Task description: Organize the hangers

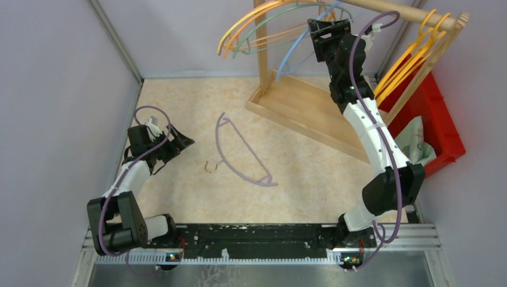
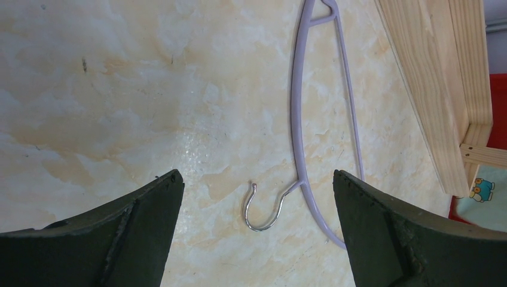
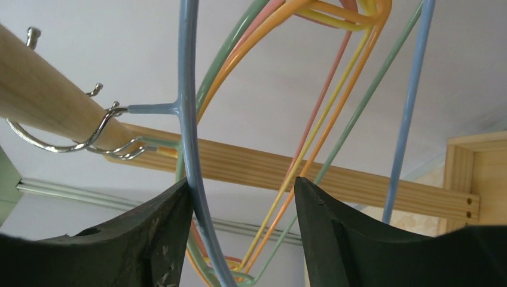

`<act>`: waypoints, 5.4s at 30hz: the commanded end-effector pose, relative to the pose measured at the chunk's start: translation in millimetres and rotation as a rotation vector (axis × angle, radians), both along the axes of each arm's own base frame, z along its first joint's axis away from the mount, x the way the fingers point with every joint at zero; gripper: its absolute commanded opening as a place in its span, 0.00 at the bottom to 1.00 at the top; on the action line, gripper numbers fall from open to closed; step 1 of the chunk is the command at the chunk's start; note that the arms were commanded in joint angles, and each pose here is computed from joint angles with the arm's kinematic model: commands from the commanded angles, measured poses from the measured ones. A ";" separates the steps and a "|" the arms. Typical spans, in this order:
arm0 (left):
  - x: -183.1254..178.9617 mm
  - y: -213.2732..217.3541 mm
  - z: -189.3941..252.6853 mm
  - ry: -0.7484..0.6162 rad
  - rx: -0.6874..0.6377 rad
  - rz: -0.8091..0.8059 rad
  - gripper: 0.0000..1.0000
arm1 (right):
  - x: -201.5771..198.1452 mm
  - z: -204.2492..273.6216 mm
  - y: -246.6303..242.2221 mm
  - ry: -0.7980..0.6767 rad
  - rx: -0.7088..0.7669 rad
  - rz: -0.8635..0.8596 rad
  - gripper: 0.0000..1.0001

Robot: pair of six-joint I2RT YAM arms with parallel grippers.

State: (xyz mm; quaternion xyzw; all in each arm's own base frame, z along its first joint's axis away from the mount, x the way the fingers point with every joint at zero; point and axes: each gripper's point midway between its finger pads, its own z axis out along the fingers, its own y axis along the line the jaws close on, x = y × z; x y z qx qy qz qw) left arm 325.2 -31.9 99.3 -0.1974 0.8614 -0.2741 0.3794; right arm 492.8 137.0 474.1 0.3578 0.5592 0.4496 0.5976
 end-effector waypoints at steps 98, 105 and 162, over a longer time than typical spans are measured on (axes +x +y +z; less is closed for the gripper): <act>16.1 -27.5 43.0 -0.146 -0.138 -0.084 0.97 | -217.7 -347.8 268.8 0.218 -1.077 1.400 0.00; 30.1 -47.1 47.5 -0.140 -0.210 -0.110 0.95 | -231.7 -344.1 266.6 0.210 -1.045 1.452 0.00; 80.6 -148.0 48.8 0.051 -0.138 -0.314 0.00 | -240.7 -322.7 292.9 0.176 -1.345 1.393 0.54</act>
